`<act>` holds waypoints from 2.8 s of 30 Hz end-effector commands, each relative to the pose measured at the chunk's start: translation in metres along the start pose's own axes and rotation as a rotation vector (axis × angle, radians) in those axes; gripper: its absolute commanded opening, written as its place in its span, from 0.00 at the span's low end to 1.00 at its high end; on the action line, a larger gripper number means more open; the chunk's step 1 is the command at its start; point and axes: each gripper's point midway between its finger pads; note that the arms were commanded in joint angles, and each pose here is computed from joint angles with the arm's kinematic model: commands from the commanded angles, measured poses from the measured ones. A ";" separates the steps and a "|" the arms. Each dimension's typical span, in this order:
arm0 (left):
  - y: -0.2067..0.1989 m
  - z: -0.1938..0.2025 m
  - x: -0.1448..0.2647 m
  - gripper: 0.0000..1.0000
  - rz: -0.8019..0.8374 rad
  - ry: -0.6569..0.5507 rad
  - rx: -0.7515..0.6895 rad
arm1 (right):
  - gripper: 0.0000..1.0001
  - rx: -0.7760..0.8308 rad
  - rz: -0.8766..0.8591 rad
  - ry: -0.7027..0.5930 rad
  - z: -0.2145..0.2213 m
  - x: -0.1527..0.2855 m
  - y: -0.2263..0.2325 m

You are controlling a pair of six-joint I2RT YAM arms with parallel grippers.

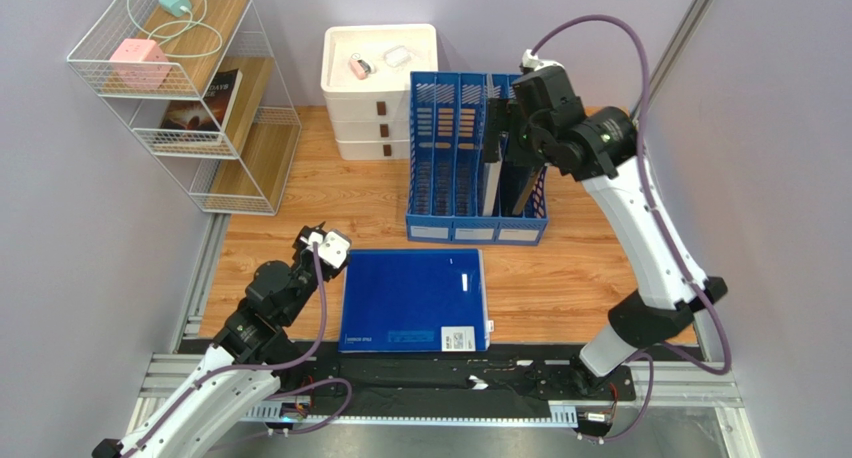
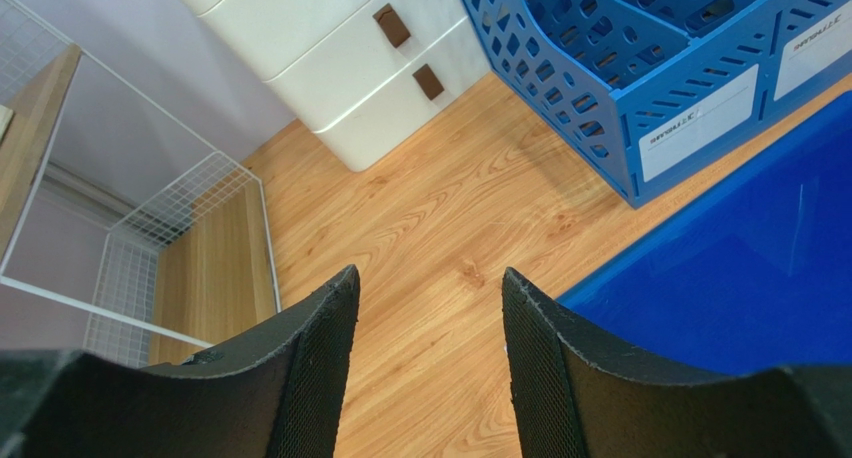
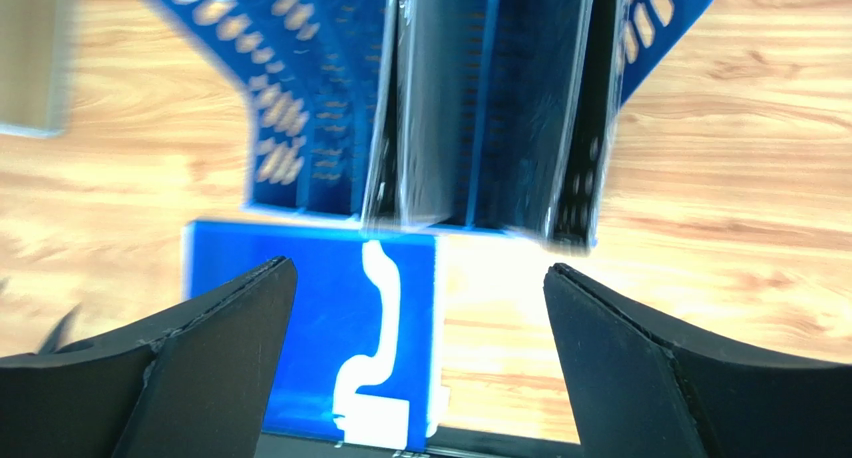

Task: Organize the desk
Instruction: Place the folder in the storage box, then pick up the folder from the corner of the board.

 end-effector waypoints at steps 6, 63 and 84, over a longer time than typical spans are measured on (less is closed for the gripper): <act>-0.011 0.010 -0.010 0.61 0.065 0.063 -0.050 | 1.00 -0.082 -0.161 0.090 0.126 0.047 0.027; -0.055 0.178 0.003 0.52 0.442 0.577 -0.555 | 1.00 -0.544 -0.613 0.324 0.371 -0.024 0.131; -0.077 0.180 0.003 0.51 0.511 0.602 -0.567 | 0.94 -0.631 -0.782 0.143 0.310 -0.002 0.161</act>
Point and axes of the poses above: each gripper's point midway between its finger pads, its own x axis back along the fingers, its own y axis along the line the jaws close on, z = x × y, and after that the axes turned 13 degrees about x, right-handed
